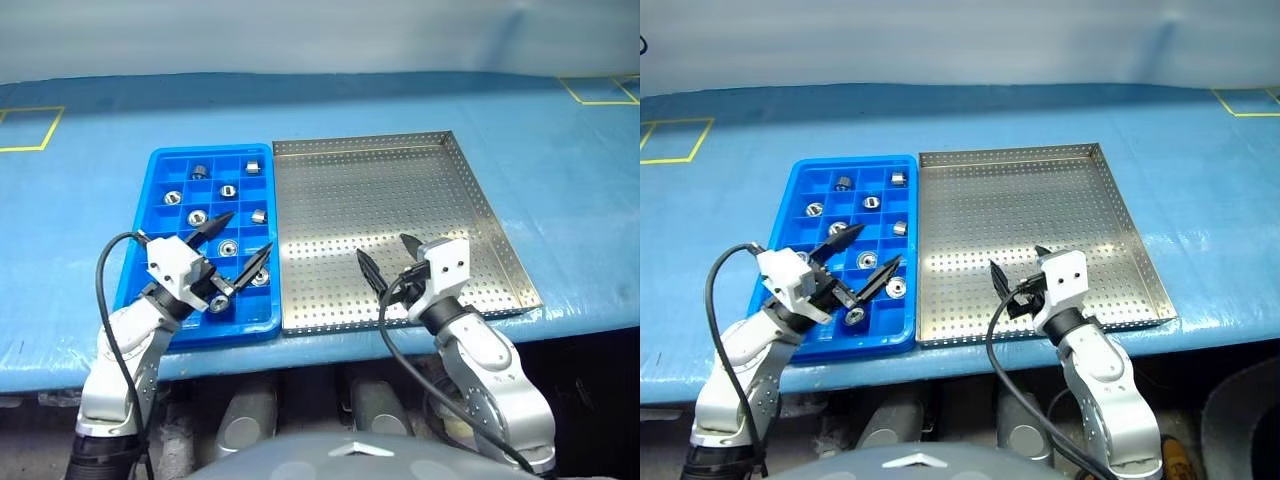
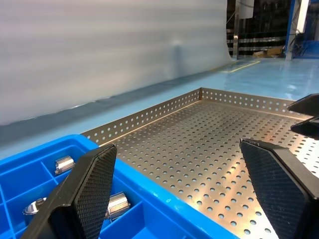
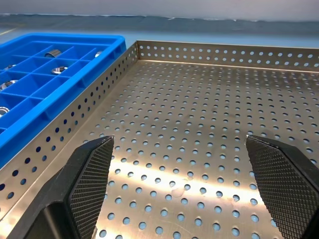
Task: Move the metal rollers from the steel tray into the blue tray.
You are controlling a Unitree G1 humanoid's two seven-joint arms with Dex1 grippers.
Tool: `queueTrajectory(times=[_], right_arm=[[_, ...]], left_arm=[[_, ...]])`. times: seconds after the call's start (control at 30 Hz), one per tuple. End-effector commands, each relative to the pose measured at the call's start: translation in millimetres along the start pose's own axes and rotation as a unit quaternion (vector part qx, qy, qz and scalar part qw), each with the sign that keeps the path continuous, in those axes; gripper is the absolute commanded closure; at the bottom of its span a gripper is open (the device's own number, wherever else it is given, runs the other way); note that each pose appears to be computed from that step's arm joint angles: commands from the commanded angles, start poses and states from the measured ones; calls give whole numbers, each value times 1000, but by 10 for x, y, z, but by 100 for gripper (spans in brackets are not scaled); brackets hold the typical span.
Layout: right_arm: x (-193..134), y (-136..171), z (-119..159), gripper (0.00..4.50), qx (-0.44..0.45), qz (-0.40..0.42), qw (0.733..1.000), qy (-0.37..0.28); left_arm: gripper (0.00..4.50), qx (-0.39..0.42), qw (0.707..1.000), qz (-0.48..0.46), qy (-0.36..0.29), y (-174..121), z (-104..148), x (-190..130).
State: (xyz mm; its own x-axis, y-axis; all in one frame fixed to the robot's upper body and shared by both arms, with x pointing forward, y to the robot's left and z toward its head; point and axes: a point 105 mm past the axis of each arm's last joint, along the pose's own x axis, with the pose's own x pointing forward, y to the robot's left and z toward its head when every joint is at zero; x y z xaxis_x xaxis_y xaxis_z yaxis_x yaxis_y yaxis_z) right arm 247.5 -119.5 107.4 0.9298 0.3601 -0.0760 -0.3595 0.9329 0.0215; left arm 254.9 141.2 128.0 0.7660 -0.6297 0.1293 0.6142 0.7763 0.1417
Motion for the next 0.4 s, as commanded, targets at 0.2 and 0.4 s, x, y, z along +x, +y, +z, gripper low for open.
queueTrajectory(times=[0.2, 0.4], right_arm=[[-27, 7, 147, 4, -21, -7, 999, -36], [6, 16, 139, 4, -29, -2, 999, -35]], left_arm=[[13, 21, 999, 26, 5, 70, 26, -7], [13, 22, 999, 34, 13, 71, 2, -24]])
